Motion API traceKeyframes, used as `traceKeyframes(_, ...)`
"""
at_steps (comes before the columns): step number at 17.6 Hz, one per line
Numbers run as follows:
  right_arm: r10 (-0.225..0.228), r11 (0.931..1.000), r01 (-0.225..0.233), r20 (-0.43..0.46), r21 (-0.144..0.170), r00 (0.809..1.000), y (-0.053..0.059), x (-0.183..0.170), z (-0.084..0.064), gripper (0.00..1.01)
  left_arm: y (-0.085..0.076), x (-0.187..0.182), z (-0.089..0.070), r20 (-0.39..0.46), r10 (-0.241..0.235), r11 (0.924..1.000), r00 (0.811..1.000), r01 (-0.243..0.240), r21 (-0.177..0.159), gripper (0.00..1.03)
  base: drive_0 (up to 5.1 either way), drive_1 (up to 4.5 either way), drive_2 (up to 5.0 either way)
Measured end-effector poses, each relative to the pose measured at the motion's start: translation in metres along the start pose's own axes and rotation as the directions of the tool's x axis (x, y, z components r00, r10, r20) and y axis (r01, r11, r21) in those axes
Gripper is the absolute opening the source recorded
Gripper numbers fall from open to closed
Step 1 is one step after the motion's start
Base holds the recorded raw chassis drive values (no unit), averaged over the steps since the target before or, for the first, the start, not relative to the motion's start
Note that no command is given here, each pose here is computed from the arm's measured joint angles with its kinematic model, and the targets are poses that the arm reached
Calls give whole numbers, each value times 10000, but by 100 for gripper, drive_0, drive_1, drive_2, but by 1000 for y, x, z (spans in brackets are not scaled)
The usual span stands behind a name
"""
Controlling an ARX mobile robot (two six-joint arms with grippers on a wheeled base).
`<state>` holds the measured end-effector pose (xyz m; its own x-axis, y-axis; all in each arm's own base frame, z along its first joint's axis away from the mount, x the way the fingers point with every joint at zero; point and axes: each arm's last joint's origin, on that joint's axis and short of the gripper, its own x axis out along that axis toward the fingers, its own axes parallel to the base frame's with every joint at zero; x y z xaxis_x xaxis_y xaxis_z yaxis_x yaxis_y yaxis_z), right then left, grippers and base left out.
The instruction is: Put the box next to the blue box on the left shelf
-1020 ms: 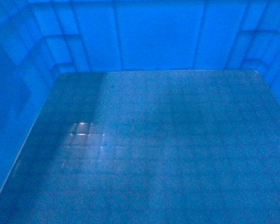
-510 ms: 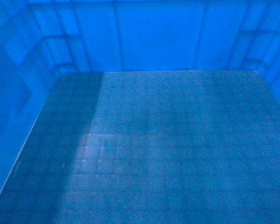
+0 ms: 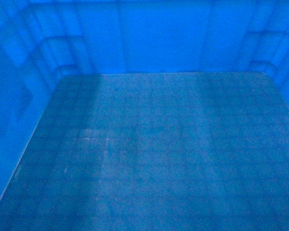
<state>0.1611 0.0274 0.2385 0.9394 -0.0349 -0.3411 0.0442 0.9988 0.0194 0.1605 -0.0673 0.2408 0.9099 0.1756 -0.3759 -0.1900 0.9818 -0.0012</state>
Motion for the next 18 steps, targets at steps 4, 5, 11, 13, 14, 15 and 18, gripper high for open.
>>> traceKeyframes(4,7,10000,-7,-4,2,10000,0,0,0,18,1,-1,0,-9,43,10000,10000,-43,12,14,3,300,-294)
traceKeyframes(5,14,10000,-14,29,9,10000,0,0,0,18,1,-1,0,40,24,10000,10000,-24,-19,14,-4,401,-408)
traceKeyframes(11,8,10000,-8,7,4,10000,0,0,0,18,0,-1,0,11,25,10000,10000,-25,-2,14,-5,400,-410)
traceKeyframes(13,-1,10000,1,-7,2,10000,0,0,0,18,0,0,0,-8,6,10000,10000,-6,7,14,-4,402,-410)
traceKeyframes(14,3,10000,-3,-8,2,10000,0,0,0,18,0,0,0,-28,25,10000,10000,-25,21,14,4,410,-402)
traceKeyframes(15,-3,10000,3,4,5,10000,0,0,0,18,0,0,0,16,19,10000,10000,-19,-7,14,1,407,-405)
traceKeyframes(18,0,10000,0,-34,-4,10000,0,0,-1,18,0,0,0,-40,28,10000,10000,-28,30,14,-8,398,-414)
